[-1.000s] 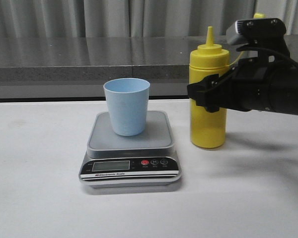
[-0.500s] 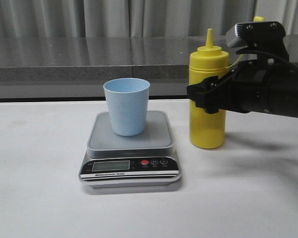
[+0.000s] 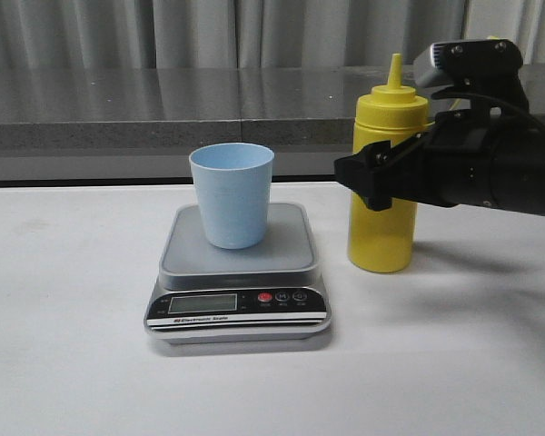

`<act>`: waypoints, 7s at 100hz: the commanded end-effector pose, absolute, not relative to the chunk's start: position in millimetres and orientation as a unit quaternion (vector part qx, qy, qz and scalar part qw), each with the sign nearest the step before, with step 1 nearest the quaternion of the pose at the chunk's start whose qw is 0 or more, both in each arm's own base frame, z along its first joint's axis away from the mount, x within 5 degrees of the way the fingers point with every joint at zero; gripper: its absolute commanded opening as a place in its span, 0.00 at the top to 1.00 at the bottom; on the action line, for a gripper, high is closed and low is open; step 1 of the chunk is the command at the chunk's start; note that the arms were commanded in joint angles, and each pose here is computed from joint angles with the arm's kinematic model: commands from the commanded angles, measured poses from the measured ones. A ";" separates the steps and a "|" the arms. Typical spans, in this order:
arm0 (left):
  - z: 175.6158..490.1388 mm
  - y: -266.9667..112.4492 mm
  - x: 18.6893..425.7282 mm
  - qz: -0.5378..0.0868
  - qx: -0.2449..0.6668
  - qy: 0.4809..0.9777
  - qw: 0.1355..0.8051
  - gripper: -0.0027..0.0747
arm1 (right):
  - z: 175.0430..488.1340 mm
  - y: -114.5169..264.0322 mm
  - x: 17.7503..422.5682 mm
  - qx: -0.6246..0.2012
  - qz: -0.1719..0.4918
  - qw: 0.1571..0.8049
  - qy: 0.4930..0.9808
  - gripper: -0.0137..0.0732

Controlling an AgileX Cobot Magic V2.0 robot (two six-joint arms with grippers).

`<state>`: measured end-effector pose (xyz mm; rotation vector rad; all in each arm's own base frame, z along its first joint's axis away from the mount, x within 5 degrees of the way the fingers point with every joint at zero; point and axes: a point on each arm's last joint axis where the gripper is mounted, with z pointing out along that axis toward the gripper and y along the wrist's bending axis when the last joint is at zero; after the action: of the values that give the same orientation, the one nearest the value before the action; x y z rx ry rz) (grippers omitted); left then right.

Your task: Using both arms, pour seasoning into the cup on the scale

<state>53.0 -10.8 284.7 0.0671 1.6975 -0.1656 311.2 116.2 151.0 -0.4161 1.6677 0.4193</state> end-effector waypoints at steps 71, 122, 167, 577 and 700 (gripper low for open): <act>300.2 -9.6 53.0 -0.076 0.018 0.717 0.692 0.99 | 200.7 80.6 237.6 -0.106 0.173 0.710 0.675 0.09; 300.2 -9.6 53.0 -0.076 0.018 0.717 0.692 0.99 | 253.2 53.8 174.3 -0.112 0.108 0.669 0.727 0.09; 300.2 -9.6 53.0 -0.076 0.018 0.717 0.692 0.99 | 283.6 15.7 98.9 -0.061 0.051 0.687 0.722 0.09; 263.4 -5.1 62.1 -0.011 0.044 0.696 0.717 0.99 | 209.6 2.9 53.9 -0.023 0.016 0.734 0.679 0.92; 199.2 -1.0 55.5 -0.003 0.009 0.686 0.728 0.99 | 209.6 2.9 53.9 -0.023 0.016 0.734 0.679 0.92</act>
<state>56.1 -1.0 203.9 0.0296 1.5835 -0.0004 56.6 3.0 193.8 -0.0492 1.6196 0.0413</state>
